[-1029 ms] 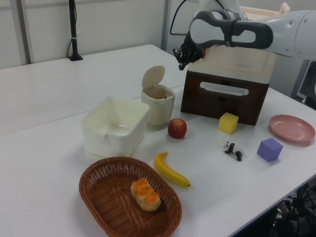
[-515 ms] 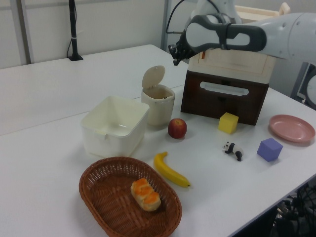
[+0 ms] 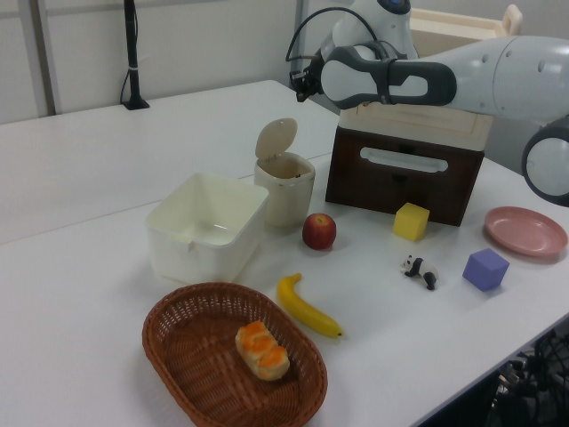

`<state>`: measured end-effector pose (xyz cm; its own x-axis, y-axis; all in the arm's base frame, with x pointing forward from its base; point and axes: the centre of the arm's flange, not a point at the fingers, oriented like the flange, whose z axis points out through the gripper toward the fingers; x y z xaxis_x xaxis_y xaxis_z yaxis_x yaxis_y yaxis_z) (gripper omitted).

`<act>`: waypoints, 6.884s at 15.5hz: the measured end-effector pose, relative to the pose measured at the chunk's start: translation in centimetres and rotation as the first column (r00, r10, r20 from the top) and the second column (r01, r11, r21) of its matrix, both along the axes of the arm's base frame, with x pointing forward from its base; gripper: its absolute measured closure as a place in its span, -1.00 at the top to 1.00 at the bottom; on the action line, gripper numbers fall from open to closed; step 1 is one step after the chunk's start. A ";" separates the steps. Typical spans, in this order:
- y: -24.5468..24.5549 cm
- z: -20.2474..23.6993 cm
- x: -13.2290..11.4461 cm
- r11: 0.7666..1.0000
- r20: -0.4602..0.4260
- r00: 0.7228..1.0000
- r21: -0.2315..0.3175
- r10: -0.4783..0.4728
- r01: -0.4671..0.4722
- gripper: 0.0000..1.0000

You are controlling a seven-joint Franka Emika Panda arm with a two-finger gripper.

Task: Close the trash can

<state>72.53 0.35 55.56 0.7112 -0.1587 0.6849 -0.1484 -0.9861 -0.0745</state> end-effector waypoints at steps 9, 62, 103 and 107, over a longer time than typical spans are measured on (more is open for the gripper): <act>0.4 -1.6 2.0 0.999 0.039 0.999 -0.029 0.016 -0.015 -0.98; 1.9 -12.2 1.2 0.990 -0.155 0.986 -0.120 0.061 -0.080 -0.98; 1.5 6.2 -14.4 0.993 -0.590 0.807 -0.070 0.035 -0.095 0.34; 2.2 6.1 -16.3 0.986 -0.677 0.732 -0.062 0.072 -0.154 1.00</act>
<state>56.25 2.54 61.68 0.9995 -0.0027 0.0302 -0.0059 -0.9942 0.1069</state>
